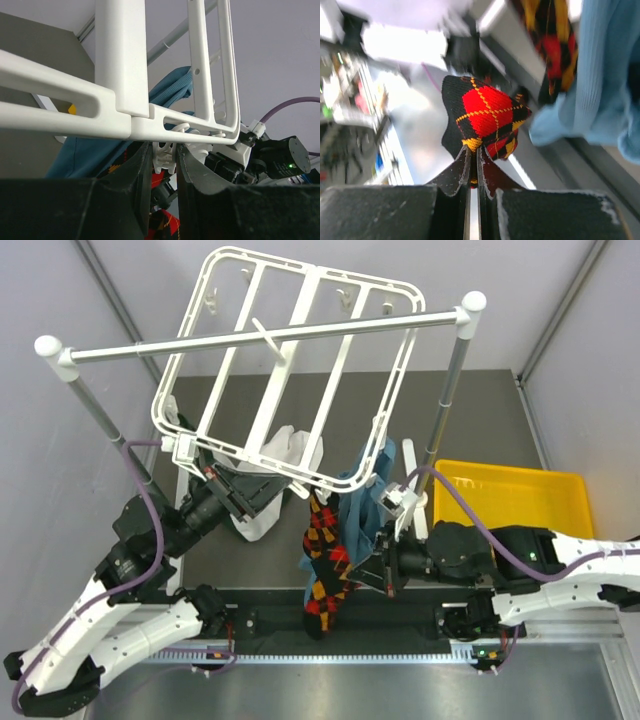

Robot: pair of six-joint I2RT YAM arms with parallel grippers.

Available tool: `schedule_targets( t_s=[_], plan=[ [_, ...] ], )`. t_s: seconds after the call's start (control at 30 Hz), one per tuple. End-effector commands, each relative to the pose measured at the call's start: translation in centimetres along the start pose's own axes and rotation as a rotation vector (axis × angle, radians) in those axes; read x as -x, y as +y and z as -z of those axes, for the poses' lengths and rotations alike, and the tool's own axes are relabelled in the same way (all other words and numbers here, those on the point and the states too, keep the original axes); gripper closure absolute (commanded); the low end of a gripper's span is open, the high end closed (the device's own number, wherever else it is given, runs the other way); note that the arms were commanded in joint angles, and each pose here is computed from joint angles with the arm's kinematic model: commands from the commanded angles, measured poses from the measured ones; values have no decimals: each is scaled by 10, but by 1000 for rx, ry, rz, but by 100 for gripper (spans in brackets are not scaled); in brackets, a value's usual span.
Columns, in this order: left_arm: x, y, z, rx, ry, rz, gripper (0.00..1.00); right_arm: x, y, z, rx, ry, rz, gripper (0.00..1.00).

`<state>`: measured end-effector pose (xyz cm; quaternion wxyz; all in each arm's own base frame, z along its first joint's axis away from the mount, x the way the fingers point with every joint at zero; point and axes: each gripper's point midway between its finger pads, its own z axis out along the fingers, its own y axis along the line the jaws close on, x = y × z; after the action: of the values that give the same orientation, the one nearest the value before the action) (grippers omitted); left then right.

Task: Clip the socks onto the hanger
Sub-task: Clamp the sock onto the hanger.

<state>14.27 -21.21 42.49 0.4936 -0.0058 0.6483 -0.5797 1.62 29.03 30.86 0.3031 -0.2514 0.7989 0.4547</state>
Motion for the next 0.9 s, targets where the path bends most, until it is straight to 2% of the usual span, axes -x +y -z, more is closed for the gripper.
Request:
schedule_targets(
  t_s=[0.0,0.17,0.2,0.4,0.53,0.87],
  plan=[
    [0,-3,2,-17,-3,17,100,54,21,-4,5,-273,-89,100],
    [-3,-4,6,-30,1,40,100,87,38,-4,24,-424,-92,100],
    [-3,-5,6,-34,2,41,100,94,32,-4,-14,-459,-97,100],
    [-5,-11,9,-58,22,48,100,112,35,-12,-60,-536,-98,100],
    [-4,-13,14,-62,27,43,100,116,32,-10,-88,-549,-98,100],
    [-2,-11,17,-48,18,34,100,116,49,-10,1,-532,-53,100]
  ],
)
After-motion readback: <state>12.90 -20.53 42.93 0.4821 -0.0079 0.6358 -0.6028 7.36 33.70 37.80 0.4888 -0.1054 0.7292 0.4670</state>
